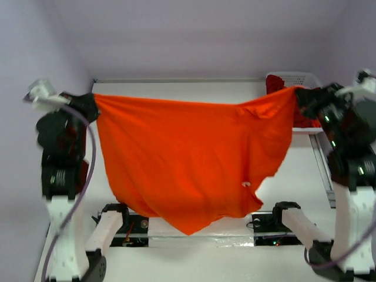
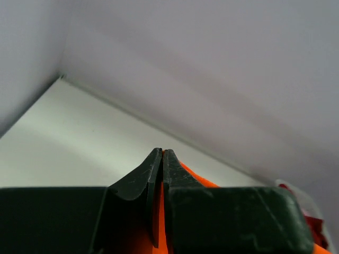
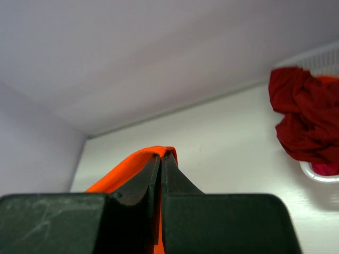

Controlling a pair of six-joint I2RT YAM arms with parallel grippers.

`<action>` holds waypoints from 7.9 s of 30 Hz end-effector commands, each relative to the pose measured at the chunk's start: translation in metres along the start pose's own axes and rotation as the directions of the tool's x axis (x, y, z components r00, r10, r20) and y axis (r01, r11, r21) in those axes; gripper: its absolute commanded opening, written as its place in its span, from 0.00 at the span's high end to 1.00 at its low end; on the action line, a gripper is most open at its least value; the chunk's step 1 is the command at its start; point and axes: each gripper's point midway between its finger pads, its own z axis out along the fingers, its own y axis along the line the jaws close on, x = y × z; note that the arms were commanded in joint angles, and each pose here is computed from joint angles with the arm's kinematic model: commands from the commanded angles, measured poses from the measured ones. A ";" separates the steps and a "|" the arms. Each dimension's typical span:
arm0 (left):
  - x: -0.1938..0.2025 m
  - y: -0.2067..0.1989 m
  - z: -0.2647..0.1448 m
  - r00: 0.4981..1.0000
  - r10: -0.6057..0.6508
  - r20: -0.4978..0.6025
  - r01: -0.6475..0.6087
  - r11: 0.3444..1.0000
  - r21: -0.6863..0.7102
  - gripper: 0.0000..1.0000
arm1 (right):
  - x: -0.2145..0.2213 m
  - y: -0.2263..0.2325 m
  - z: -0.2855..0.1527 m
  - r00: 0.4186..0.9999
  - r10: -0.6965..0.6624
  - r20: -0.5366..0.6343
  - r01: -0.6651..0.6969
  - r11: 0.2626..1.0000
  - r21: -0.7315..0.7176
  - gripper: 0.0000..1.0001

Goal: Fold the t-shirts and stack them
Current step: Flatten out the tshirt

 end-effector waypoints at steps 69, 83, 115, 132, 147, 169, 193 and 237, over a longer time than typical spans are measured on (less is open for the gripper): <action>0.102 0.086 0.121 0.986 -0.029 -0.166 0.001 0.986 -0.167 1.00 | 0.063 -0.049 0.144 0.995 0.011 -0.094 -0.005 0.998 0.066 1.00; 0.033 0.024 -0.017 1.000 -0.011 0.029 0.009 0.998 0.063 1.00 | 0.043 -0.021 -0.009 1.000 -0.001 0.004 0.001 1.000 -0.025 1.00; 0.035 0.024 0.049 1.000 -0.009 -0.005 0.009 0.999 -0.049 1.00 | 0.036 0.002 0.026 0.998 0.032 0.061 -0.022 0.986 -0.163 1.00; 0.161 0.085 0.202 0.959 -0.008 -0.284 -0.069 0.963 -0.262 1.00 | 0.120 -0.044 0.190 0.958 -0.006 -0.288 -0.005 0.999 -0.036 1.00; 0.213 0.120 0.260 0.938 0.006 -0.347 -0.132 0.931 -0.340 1.00 | 0.230 -0.111 0.256 0.836 0.034 -0.548 0.024 0.995 0.099 1.00; 0.279 0.139 0.348 0.896 -0.018 -0.443 -0.157 0.922 -0.355 1.00 | 0.276 -0.131 0.355 0.783 0.075 -0.617 -0.011 0.994 0.107 1.00; 0.291 0.108 0.422 0.913 -0.094 -0.398 0.046 0.991 -0.127 1.00 | 0.249 -0.134 0.414 0.855 0.132 -0.501 -0.165 0.986 -0.022 1.00; 0.241 0.122 0.405 0.929 -0.149 -0.338 0.071 0.970 -0.233 0.01 | 0.243 -0.135 0.428 0.901 0.117 -0.417 -0.111 0.993 0.038 0.00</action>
